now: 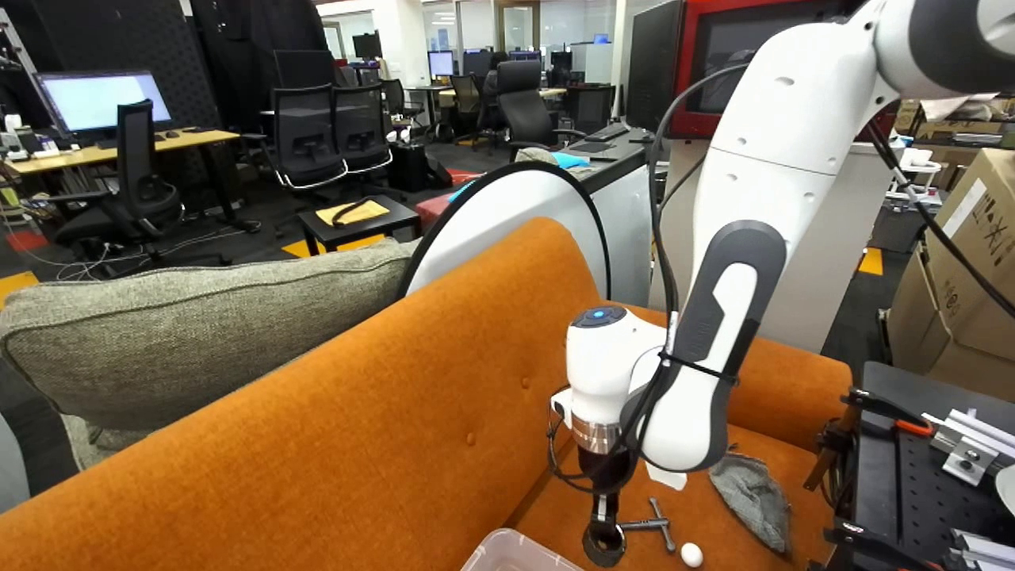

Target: Put the black nut closest to the storage box inside it

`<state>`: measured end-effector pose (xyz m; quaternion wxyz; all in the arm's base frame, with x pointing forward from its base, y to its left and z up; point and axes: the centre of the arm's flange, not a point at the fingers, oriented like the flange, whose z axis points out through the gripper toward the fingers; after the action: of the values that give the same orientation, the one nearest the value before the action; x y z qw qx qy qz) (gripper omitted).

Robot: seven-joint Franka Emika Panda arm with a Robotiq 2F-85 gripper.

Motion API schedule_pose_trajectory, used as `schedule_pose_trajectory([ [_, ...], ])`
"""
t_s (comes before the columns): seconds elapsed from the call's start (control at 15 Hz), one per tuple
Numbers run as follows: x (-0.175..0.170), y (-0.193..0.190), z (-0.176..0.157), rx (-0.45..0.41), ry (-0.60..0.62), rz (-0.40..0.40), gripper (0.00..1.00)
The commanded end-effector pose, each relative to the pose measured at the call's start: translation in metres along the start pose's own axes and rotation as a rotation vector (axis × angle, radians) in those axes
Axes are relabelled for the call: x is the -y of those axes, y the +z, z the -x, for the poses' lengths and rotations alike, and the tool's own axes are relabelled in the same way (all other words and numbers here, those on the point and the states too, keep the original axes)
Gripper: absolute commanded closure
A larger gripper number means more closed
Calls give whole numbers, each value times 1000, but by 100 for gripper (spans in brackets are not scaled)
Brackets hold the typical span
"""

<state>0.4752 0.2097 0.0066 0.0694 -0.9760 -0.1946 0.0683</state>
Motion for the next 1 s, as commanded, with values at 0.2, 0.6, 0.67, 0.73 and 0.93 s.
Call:
schedule_pose_trajectory([
  [0.2,89,-2,14,17,-262,-62,94],
  [0.6,117,25,3,69,-388,-46,49],
  [0.67,120,29,1,72,-404,-52,47],
  [0.73,124,30,-1,71,-416,-56,42],
  [0.93,127,33,-8,61,-431,-64,20],
])
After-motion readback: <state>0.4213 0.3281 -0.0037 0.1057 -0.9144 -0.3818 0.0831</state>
